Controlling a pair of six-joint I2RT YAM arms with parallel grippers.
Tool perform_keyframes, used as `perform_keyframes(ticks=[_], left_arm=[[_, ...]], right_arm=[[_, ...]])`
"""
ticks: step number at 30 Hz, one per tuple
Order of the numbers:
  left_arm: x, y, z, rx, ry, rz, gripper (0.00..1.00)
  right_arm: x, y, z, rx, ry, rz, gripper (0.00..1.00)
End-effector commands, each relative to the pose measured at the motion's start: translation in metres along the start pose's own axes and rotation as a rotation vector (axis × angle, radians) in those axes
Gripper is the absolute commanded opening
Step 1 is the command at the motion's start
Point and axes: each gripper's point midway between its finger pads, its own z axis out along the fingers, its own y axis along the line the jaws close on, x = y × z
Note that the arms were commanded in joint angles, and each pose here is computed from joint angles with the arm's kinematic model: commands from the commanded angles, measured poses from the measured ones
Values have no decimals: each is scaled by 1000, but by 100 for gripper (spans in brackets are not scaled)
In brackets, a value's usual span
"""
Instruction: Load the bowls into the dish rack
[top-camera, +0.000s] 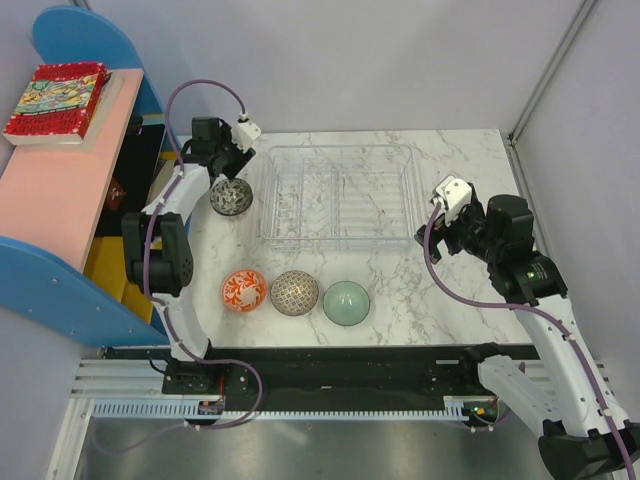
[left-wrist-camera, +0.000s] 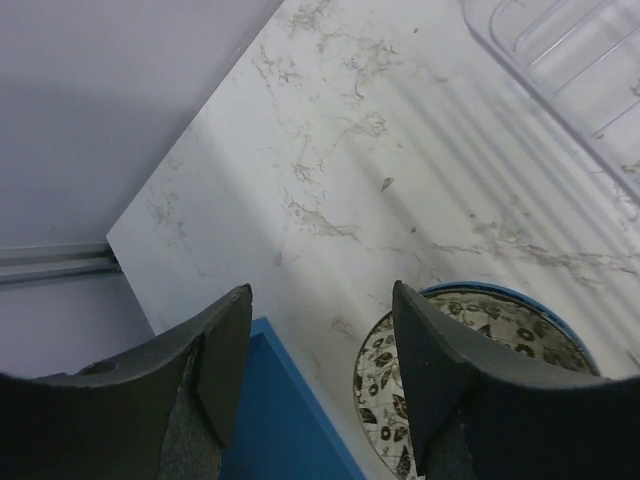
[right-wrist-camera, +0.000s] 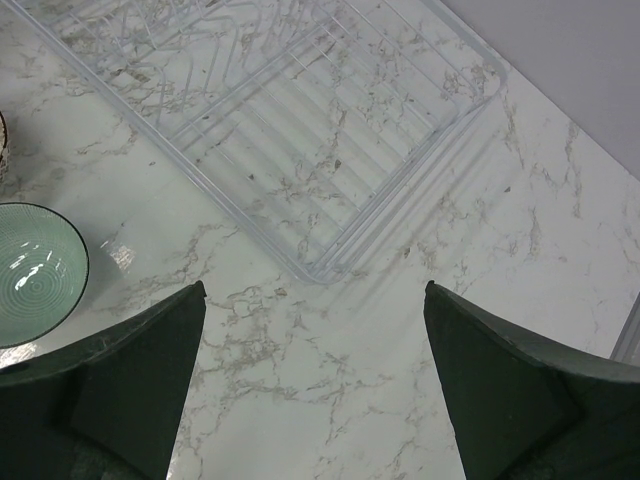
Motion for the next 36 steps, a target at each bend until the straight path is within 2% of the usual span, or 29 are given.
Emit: perform_keyframes(ticks=[1,6,7,11,14,19,23,26,31,36], left_arm=[[13,19,5,11,71,111,66],[39,26,6,18,137,112,66],[51,32,2,20,149,89,66],[58,36,-27,54,112,66,66],[70,31,-38,68,129,65,66],[63,22,-58,93,91,69,66],[39,11,-60,146,-12,49,68],[26,3,-54,173,-43,68,68],[20,-21,-46,224,-25,182,68],[37,-54,-78,328,27,199,68]], right_arm=[[-4,-2,2,9,-19,-23,98],[-3,-3,2,12,-17,-26,98],[-3,-3,2,10,-17,-26,98],[-1,-3,4,5,-9,-23,97],[0,-1,5,-1,-6,-21,98],[-1,-2,7,-2,-4,-19,98],[0,-2,8,-4,1,-14,97],[-1,-2,8,-2,-1,-13,98],[-2,-2,7,-1,-3,-12,98],[-1,-2,6,3,-3,-17,98]])
